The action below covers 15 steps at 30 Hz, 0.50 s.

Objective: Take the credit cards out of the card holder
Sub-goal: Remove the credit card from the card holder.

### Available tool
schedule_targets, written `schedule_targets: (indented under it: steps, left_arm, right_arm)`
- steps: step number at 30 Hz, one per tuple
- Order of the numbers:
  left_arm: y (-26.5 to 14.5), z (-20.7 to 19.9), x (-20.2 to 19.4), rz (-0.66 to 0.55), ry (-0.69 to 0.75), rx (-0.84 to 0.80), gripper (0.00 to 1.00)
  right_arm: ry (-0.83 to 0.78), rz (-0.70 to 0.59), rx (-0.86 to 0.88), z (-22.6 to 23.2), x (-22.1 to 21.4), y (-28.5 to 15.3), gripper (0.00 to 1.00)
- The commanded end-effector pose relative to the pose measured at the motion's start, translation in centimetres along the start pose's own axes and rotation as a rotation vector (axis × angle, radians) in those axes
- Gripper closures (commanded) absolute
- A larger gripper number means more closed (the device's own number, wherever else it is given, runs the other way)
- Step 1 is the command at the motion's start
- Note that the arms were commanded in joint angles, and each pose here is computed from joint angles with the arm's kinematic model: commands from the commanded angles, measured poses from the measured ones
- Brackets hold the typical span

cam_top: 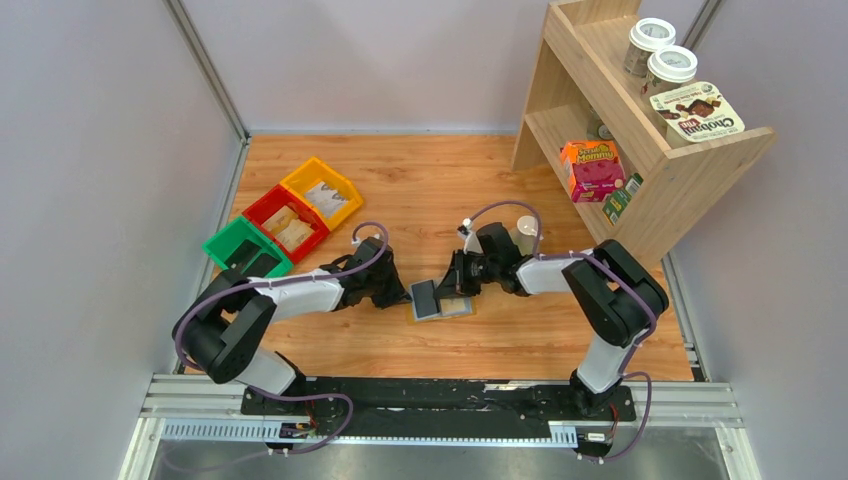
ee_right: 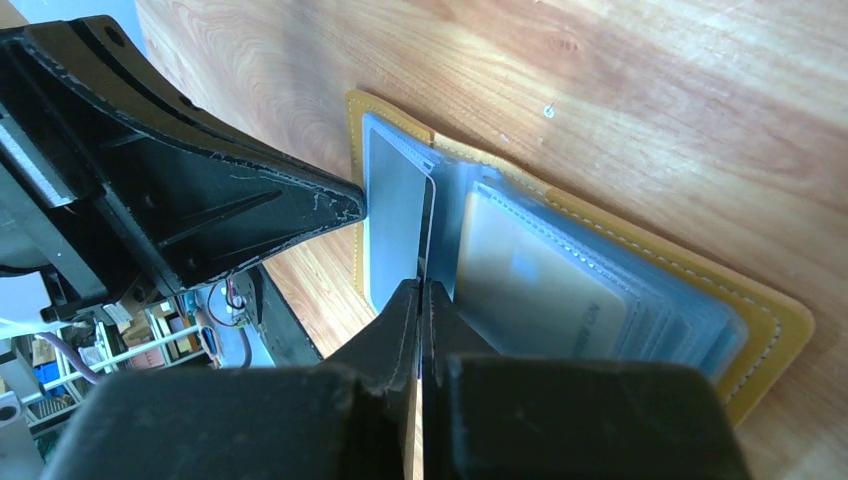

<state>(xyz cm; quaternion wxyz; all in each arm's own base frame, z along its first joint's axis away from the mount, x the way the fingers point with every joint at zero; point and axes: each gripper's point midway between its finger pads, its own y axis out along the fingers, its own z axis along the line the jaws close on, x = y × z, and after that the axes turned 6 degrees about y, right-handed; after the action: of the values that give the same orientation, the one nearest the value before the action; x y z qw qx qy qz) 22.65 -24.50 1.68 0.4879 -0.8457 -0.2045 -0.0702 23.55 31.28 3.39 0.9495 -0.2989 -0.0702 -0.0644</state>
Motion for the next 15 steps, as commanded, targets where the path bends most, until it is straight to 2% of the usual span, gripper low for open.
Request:
schedule_targets:
  steps: [1,15]
  left_arm:
    - [0.7,4.6,-2.7,0.076,0.014,0.163,1.0]
    - [0.9,4.5,-2.7,0.079,0.015,0.161,1.0]
  right_arm:
    - [-0.056,-0.002,0.062,1.9,0.2,-1.1,0.99]
    - [-0.06,-0.045,0.007,0.4,0.9,-2.7,1.0]
